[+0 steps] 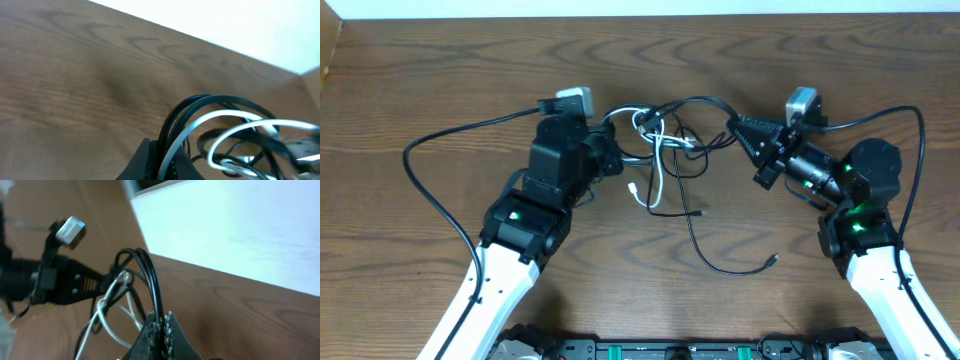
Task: Untangle cables
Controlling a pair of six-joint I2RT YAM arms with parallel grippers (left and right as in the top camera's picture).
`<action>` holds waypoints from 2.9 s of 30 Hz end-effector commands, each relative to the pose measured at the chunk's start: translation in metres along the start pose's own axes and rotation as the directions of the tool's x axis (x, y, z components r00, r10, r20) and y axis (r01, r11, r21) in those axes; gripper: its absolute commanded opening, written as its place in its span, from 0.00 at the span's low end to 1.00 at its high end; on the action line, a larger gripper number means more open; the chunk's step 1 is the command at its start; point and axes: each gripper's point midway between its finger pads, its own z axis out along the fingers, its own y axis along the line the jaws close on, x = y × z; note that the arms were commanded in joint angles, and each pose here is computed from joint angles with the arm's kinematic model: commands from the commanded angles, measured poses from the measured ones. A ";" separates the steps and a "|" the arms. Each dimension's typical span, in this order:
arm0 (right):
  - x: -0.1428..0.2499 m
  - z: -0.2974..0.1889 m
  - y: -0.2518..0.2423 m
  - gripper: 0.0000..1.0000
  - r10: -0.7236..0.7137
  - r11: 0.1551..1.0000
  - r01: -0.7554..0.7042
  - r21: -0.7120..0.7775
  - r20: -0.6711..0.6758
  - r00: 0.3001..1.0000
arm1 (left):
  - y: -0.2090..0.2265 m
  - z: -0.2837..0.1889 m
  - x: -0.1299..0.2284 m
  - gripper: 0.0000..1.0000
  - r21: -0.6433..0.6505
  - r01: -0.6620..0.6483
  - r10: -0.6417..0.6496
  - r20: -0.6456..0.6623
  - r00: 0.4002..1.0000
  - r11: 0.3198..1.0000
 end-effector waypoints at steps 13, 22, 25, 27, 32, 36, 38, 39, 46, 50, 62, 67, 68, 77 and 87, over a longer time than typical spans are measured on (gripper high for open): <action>0.021 -0.008 -0.048 0.37 0.243 0.936 -0.234 0.263 0.000 0.970 | 0.004 -0.002 -0.013 0.07 -0.012 0.134 -0.133 0.040 0.990 0.991; 0.026 -0.006 -0.034 0.61 0.098 0.980 -0.083 0.180 -0.073 0.993 | -0.010 -0.003 -0.015 0.07 0.058 0.121 -0.123 0.029 0.992 0.991; 0.034 -0.005 -0.022 0.61 -0.022 0.995 0.034 0.094 -0.127 0.992 | -0.024 -0.004 -0.015 0.07 0.130 0.059 -0.062 0.016 0.998 0.990; 0.043 -0.006 -0.022 0.61 -0.070 0.993 0.085 0.085 -0.165 0.984 | -0.044 -0.008 -0.016 0.07 0.231 -0.016 0.013 0.017 1.000 0.973; 0.058 -0.006 -0.023 0.60 -0.102 0.992 0.116 0.056 -0.216 0.971 | -0.089 -0.025 -0.018 0.07 0.465 -0.181 0.169 0.068 0.983 0.867; 0.062 -0.002 -0.006 0.59 -0.136 0.990 0.126 -0.060 -0.214 0.967 | -0.100 -0.031 -0.016 0.07 0.519 -0.202 0.192 0.074 0.979 0.830; 0.064 0.001 0.006 0.59 -0.159 0.983 0.135 -0.125 -0.209 0.965 | -0.101 -0.031 -0.015 0.08 0.526 -0.202 0.193 0.072 0.978 0.826; 0.066 0.002 0.011 0.60 -0.164 0.979 0.133 -0.154 -0.209 0.964 | -0.101 -0.032 -0.014 0.07 0.528 -0.202 0.194 0.071 0.978 0.825; 0.078 0.013 0.032 0.60 -0.189 0.963 0.136 -0.232 -0.224 0.956 | -0.107 -0.035 -0.016 0.08 0.555 -0.211 0.199 0.083 0.976 0.805; 0.082 0.016 0.042 0.56 -0.202 0.955 0.141 -0.261 -0.226 0.953 | -0.107 -0.036 -0.016 0.08 0.556 -0.212 0.199 0.085 0.976 0.804; 0.082 0.015 0.047 0.18 -0.204 0.948 0.136 -0.289 -0.221 0.954 | -0.113 -0.040 -0.011 0.07 0.595 -0.210 0.211 0.068 0.975 0.776; 0.083 0.016 0.051 0.17 -0.207 0.944 0.135 -0.301 -0.222 0.953 | -0.116 -0.043 -0.009 0.07 0.614 -0.210 0.217 0.064 0.974 0.761; 0.083 0.017 0.052 0.16 -0.208 0.943 0.135 -0.304 -0.222 0.953 | -0.116 -0.043 -0.009 0.07 0.614 -0.210 0.217 0.064 0.974 0.761; 0.084 0.017 0.054 0.01 -0.208 0.942 0.134 -0.309 -0.223 0.952 | -0.116 -0.042 -0.009 0.07 0.613 -0.210 0.217 0.064 0.974 0.762; 0.060 0.020 0.059 0.01 -0.121 0.953 0.067 -0.294 -0.170 0.978 | -0.077 -0.019 -0.012 0.07 0.408 -0.168 0.167 0.040 0.985 0.897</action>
